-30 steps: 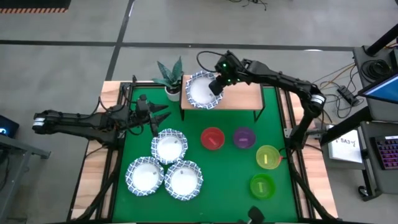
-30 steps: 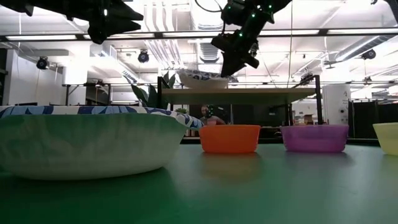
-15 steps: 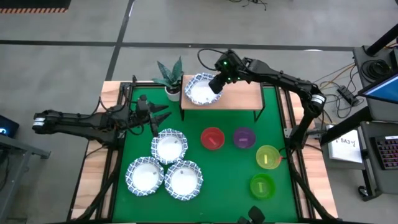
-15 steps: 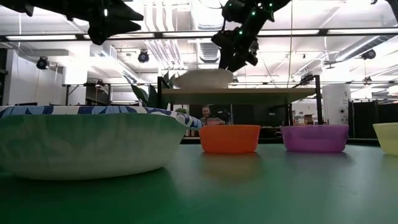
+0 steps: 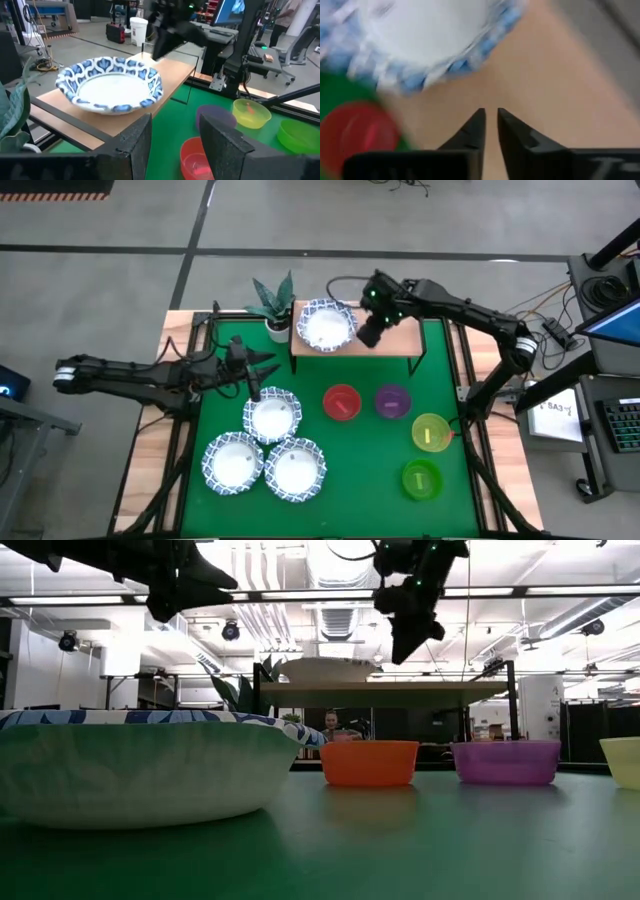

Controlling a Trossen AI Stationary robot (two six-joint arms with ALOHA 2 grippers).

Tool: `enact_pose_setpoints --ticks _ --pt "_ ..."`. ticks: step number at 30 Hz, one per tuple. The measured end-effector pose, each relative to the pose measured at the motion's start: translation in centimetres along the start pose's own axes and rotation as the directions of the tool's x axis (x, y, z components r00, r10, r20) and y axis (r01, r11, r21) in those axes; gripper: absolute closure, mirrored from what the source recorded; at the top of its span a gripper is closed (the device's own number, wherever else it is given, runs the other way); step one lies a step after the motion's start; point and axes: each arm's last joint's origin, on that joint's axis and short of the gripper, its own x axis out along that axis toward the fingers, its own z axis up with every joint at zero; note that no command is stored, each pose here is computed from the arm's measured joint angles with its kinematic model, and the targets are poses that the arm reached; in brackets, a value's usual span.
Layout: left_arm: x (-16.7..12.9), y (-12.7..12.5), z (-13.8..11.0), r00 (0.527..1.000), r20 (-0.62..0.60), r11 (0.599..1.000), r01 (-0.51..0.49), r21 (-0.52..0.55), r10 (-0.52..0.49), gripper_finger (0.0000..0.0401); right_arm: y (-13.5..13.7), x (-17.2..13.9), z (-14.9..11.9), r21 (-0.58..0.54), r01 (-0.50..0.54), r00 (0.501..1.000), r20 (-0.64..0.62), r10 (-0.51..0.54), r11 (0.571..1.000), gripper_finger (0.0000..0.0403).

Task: Place and stack bowls onto a shelf
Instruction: Put the white patterned bowl on the shelf, then put the red bowl on the shelf

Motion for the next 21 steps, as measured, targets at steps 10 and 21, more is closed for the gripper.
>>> enact_pose_setpoints --ticks 10,21 --pt "0.4 -0.1 -0.3 1.0 -0.013 1.0 -0.003 -0.008 0.003 0.0252 3.8 3.4 -0.6 -0.119 -0.249 0.959 0.106 0.261 0.961 0.039" --pt "0.4 -0.1 -0.1 1.0 -0.008 1.0 -0.002 -0.011 0.002 0.0252 3.7 3.9 0.1 -0.079 -0.163 0.955 0.236 0.178 0.983 0.039"
